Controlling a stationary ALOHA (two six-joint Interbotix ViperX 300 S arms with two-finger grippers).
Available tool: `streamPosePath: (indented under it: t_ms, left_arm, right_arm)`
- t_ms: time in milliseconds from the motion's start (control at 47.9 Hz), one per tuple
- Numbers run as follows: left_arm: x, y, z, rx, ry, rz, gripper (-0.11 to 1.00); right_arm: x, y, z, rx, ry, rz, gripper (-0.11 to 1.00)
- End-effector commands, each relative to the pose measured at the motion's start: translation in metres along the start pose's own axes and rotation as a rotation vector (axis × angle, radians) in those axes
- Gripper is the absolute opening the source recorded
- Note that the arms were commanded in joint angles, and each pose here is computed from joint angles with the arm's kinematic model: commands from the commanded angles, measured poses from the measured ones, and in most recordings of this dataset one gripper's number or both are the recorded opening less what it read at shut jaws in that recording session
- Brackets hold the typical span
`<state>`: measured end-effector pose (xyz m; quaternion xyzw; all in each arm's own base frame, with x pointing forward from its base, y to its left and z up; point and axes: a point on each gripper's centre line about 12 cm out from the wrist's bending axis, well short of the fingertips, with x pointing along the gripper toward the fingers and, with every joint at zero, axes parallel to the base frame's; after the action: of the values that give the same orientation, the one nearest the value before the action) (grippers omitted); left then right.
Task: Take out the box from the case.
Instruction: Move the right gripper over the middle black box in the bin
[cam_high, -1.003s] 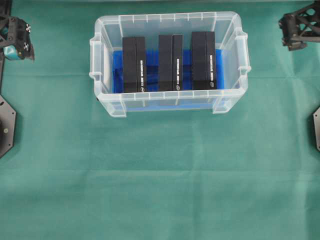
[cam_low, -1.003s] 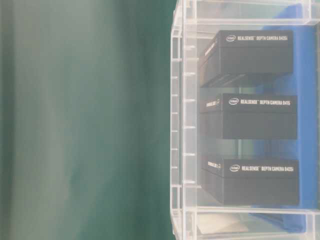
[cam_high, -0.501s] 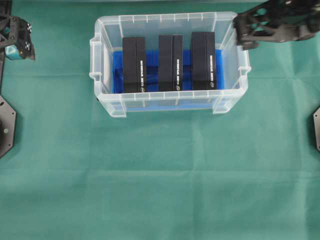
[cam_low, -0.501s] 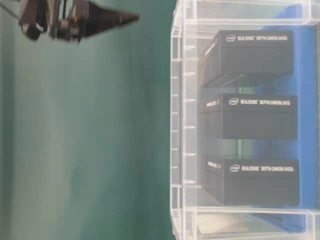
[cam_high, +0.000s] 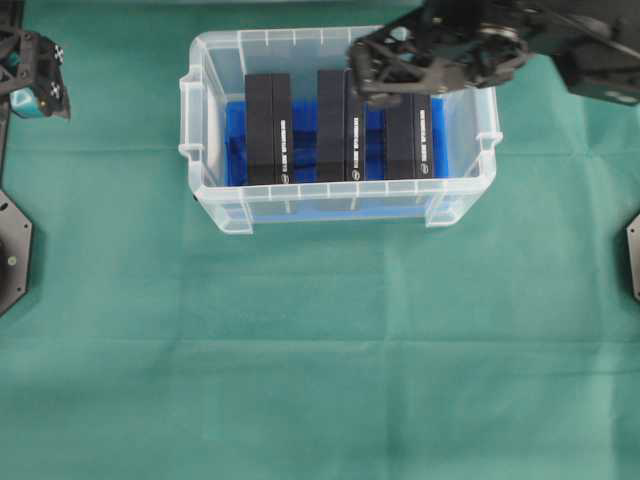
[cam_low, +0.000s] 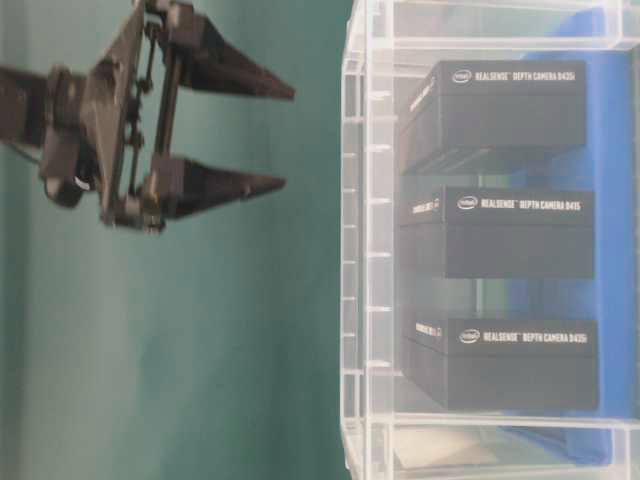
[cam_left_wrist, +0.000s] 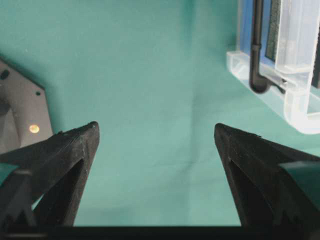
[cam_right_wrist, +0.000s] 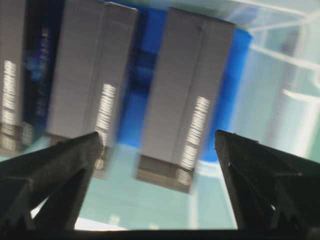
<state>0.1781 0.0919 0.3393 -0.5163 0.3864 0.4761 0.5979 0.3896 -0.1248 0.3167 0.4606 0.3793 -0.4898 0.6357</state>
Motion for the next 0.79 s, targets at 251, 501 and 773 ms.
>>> streamPosePath:
  t_ms: [251, 501, 773]
  left_arm:
    - [-0.009, -0.004, 0.003, 0.001, -0.024, -0.04, 0.96]
    - [-0.01, -0.002, 0.003, 0.0, -0.026, -0.044, 0.96]
    - [-0.011, -0.001, 0.002, 0.0, -0.028, -0.049, 0.96]
  right_arm:
    - [-0.006, 0.039, 0.004, 0.01, -0.024, 0.087, 0.95]
    - [-0.002, 0.052, 0.003, 0.013, -0.023, 0.094, 0.95]
    - [0.0, 0.053, 0.002, 0.013, -0.02, 0.091, 0.95]
